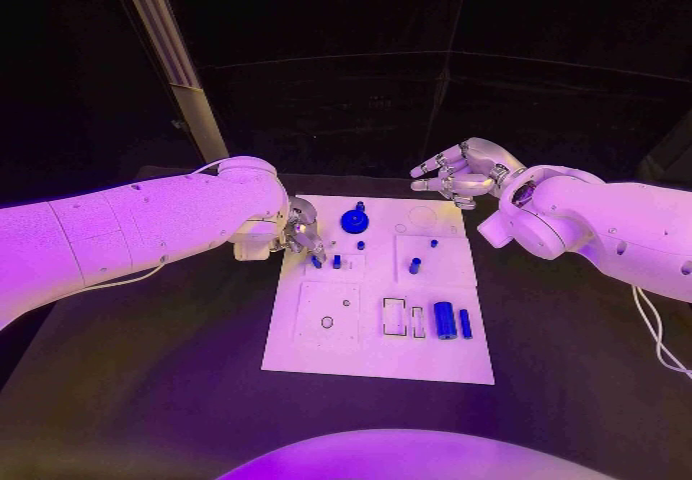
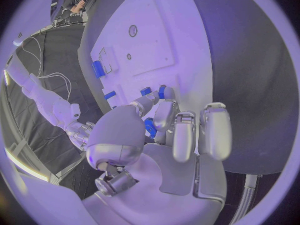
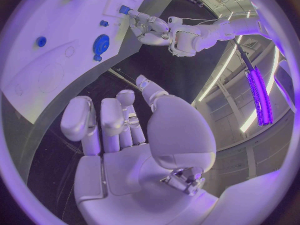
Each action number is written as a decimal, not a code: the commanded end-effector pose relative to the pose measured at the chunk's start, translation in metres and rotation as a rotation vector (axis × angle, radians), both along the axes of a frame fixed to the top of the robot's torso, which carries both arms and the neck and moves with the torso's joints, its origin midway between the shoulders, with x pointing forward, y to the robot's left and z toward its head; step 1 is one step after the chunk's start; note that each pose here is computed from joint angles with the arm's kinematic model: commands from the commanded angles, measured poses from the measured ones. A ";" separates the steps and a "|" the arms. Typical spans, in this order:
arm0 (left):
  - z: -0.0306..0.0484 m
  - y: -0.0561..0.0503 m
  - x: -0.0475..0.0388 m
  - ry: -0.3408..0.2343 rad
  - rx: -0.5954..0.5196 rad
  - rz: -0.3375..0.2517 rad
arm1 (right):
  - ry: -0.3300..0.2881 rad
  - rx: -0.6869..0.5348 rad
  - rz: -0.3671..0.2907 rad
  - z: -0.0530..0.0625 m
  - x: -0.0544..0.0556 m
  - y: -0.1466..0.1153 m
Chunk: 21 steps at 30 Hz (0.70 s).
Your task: Assemble the parts on the task board
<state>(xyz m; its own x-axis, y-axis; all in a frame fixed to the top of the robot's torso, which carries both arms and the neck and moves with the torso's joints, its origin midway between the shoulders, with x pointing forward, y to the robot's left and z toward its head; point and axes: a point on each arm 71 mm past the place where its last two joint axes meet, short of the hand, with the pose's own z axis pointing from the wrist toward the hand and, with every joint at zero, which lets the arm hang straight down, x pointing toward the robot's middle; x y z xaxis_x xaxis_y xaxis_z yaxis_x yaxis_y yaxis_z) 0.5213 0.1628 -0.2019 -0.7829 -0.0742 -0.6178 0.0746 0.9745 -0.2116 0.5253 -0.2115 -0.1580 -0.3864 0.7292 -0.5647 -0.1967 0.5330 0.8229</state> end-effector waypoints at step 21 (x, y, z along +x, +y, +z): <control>-0.0019 -0.002 0.0008 -0.003 -0.007 0.015 | -0.004 0.002 0.010 0.001 0.000 0.001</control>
<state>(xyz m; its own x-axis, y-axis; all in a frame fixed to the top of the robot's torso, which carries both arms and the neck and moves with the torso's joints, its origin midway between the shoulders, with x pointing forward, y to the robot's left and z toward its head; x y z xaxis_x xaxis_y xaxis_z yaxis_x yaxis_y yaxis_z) 0.5212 0.1614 -0.2041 -0.7863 -0.0706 -0.6138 0.0743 0.9754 -0.2074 0.5252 -0.2113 -0.1580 -0.3871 0.7290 -0.5645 -0.1969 0.5328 0.8230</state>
